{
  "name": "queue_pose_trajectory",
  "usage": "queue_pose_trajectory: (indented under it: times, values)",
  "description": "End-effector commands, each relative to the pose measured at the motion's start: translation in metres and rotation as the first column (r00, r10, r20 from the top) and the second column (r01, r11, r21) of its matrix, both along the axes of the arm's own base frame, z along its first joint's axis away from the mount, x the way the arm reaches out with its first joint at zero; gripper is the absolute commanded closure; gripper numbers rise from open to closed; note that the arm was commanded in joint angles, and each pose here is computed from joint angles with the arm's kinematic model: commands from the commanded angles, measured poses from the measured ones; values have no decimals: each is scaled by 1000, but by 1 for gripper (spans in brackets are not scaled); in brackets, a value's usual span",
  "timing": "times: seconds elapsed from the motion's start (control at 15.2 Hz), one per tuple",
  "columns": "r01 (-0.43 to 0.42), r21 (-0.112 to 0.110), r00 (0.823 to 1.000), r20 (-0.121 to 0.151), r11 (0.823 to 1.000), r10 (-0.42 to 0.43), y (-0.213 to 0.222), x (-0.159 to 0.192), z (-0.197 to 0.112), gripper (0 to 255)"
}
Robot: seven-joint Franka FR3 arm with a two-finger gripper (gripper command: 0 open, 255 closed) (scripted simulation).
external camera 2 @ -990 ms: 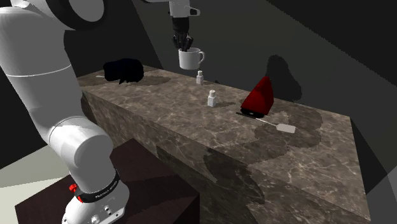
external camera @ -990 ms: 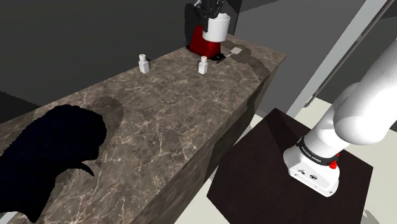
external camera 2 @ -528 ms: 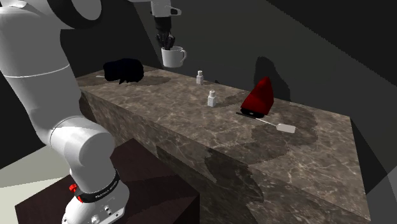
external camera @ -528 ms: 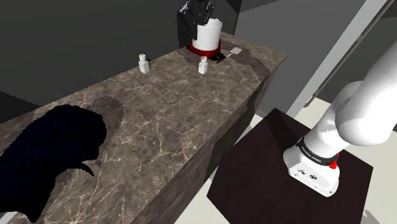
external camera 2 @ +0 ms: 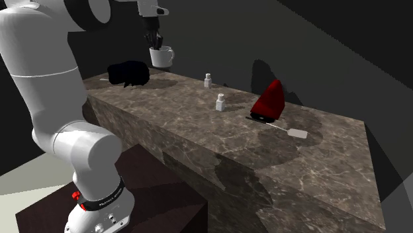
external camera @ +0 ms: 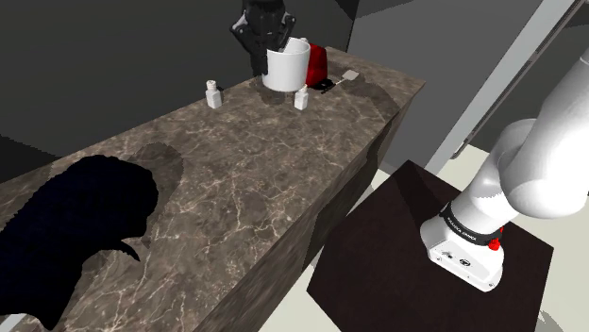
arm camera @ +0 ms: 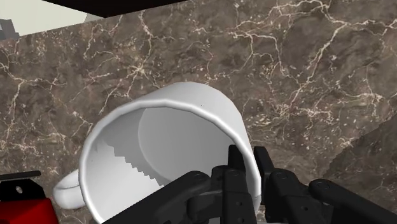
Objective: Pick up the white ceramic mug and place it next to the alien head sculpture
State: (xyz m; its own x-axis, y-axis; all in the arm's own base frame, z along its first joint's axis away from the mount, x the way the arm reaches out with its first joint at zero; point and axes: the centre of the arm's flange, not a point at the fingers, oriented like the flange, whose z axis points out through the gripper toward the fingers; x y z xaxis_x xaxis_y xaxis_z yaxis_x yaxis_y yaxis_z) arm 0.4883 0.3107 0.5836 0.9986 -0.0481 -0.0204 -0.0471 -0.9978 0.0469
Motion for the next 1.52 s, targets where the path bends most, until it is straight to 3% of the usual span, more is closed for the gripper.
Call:
queue_pose_trajectory:
  times: [0.0, 0.73, 1.45]
  values:
    - [1, 0, 1000, 0, 1000, -1, 27, -9, 0, 255]
    - [1, 0, 1000, 0, 1000, -1, 167, -55, 0, 255]
    - [1, 0, 1000, 0, 1000, -1, 167, -55, -58, 255]
